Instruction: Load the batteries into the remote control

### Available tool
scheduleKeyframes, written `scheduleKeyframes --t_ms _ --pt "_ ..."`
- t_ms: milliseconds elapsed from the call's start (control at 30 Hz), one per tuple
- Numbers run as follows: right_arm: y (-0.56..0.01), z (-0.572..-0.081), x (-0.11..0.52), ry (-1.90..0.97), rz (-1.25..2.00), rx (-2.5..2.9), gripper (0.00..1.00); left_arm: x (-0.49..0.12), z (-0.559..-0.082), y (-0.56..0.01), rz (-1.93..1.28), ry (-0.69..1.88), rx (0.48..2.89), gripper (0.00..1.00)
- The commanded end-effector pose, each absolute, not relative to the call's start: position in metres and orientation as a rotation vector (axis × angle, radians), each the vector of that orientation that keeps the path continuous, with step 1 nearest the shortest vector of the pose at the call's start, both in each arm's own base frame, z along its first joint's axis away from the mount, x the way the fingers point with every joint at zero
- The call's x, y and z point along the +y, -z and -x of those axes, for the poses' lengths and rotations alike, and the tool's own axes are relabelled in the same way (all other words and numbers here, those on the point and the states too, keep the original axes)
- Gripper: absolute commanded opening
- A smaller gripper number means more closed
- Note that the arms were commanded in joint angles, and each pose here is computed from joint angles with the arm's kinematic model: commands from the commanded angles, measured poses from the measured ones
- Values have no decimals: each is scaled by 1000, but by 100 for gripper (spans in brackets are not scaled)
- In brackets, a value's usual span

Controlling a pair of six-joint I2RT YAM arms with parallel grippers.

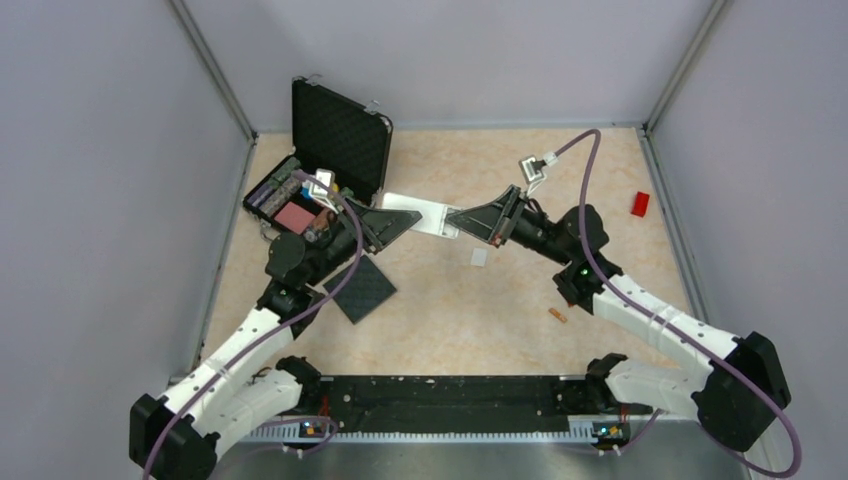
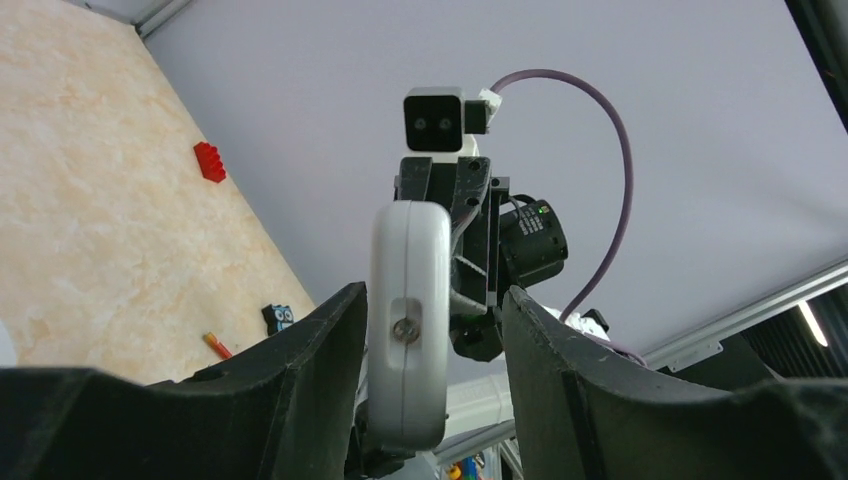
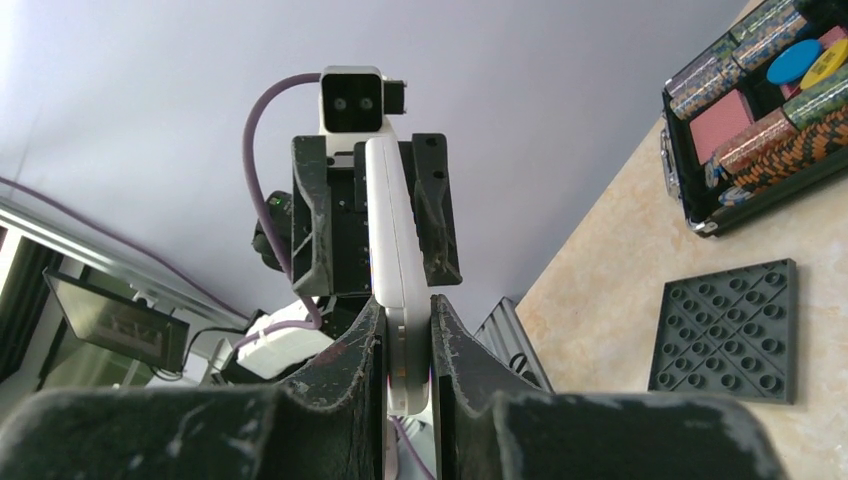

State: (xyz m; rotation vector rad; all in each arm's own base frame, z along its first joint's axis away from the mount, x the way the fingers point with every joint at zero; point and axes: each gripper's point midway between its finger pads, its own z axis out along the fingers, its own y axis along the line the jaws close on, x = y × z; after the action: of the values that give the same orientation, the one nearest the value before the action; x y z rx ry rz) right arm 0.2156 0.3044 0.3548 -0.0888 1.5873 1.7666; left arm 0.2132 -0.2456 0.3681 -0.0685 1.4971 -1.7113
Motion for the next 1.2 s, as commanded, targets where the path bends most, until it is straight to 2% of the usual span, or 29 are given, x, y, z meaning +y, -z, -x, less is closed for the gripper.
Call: scheduleKeyframes --t_ms 0,167,433,500,633,667,800,867,1000,1167 --pt "-373 -209 311 -1813 125 1505 0 -244 -217 -400 76 1715 1344 57" --pt "-366 -209 312 -1807 122 1537 0 -248 -221 -394 64 1683 1375 56" --pt "-355 -207 319 -1793 169 1627 0 -245 -220 -385 67 1637 1411 45" --pt "-348 -207 322 -1796 182 1659 0 -248 -219 -384 47 1647 1425 38" --pt "-341 -211 324 -1772 173 1718 10 -255 -221 -377 12 1645 1467 5" --pt "-339 -213 324 -1753 170 1733 15 -256 -222 -373 11 1631 1483 0" --pt "-330 -226 312 -1643 103 1825 47 -251 -232 -359 21 1520 1543 0" --pt "-318 -238 295 -1561 12 1886 55 -245 -240 -346 36 1415 1596 0" --pt "-256 -256 236 -1279 -247 2120 56 -229 -255 -320 74 1222 1693 0" --pt "-146 -242 150 -595 -419 2467 51 -222 -257 -304 55 1145 1743 0"
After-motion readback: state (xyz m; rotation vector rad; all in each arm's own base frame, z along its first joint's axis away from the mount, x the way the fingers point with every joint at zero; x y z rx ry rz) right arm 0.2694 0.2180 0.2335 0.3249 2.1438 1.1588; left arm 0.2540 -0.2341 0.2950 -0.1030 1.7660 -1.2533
